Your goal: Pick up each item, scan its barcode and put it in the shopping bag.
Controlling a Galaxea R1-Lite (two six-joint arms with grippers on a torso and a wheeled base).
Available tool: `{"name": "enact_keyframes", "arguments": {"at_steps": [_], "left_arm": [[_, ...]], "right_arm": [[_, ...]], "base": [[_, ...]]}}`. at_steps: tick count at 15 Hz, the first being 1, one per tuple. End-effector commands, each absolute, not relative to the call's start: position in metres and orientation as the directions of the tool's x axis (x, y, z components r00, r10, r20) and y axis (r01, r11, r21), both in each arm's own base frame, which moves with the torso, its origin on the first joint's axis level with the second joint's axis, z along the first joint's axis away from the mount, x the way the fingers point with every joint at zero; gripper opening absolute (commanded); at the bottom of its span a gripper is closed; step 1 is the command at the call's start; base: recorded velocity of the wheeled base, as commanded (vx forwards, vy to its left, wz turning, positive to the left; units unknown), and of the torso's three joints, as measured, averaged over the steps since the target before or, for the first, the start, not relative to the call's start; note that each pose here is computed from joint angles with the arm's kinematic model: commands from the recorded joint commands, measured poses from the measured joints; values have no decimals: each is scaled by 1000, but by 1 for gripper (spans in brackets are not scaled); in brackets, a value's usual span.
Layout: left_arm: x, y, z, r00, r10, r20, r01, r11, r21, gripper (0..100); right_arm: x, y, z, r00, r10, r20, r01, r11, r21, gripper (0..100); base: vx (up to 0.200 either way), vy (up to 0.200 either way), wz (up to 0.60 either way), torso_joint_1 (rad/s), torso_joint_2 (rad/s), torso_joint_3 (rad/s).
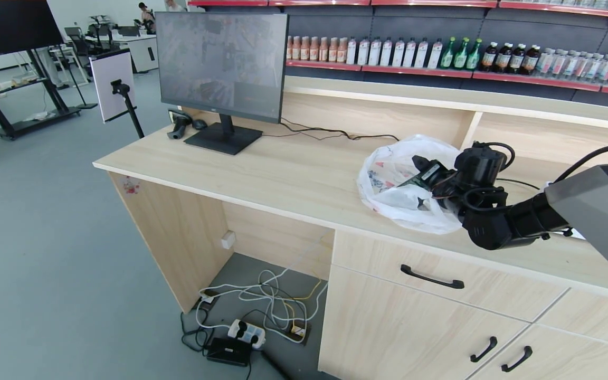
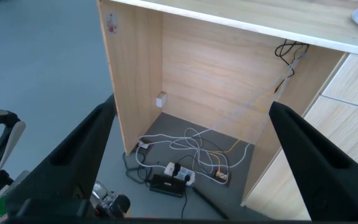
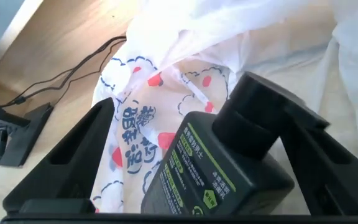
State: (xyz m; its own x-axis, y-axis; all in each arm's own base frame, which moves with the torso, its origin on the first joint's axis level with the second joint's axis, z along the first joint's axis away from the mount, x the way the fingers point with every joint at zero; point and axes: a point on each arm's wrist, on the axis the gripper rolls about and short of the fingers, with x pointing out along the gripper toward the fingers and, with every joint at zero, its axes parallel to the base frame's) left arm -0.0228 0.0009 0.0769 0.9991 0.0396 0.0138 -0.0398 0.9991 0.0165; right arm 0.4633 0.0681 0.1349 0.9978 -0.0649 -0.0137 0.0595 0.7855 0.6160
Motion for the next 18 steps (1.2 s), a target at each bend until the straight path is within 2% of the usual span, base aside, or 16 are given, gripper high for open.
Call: {"name": "enact_keyframes", "arguments": {"at_steps": [1,5,8,11,12,13,15,16,18], "left_arm": [[-23,1,77,999,40,14,-40,999,16,100],[-23,1,77,999,40,14,-40,999,22,100],[-23,1,77,999,40,12,-40,999,23,100],[-23,1,77,999,40,12,-40,999,21,100],[-23,1,77,999,40,12,-40,999,19,100],[-23,1,77,999,40,12,-40,999,19,100],[-23,1,77,999,40,12,-40,999,18,100],[-23,1,77,999,40,12,-40,999,16,100],[-23,1,77,999,40,14,-40,999,19,100]], "right_arm": [[458,67,145,996,-87,22,55,784,618,100],[432,77,178,993,-67,98,-5,800,600,100],[411,74,203,989,-51,140,-27,862,506,100],[374,80,222,972,12,234,-92,938,334,100],[363,86,220,962,49,269,-127,951,281,100],[347,93,215,942,89,324,-144,978,150,100],[328,108,202,887,222,406,-237,971,-12,100],[318,108,192,882,253,398,-243,967,-77,100],[300,108,198,878,268,396,-242,963,-116,100]], "base": [[0,0,0,0,0,0],[0,0,0,0,0,0],[0,0,0,0,0,0],[0,0,0,0,0,0],[0,0,0,0,0,0],[0,0,0,0,0,0],[0,0,0,0,0,0],[0,0,0,0,0,0],[0,0,0,0,0,0]]}}
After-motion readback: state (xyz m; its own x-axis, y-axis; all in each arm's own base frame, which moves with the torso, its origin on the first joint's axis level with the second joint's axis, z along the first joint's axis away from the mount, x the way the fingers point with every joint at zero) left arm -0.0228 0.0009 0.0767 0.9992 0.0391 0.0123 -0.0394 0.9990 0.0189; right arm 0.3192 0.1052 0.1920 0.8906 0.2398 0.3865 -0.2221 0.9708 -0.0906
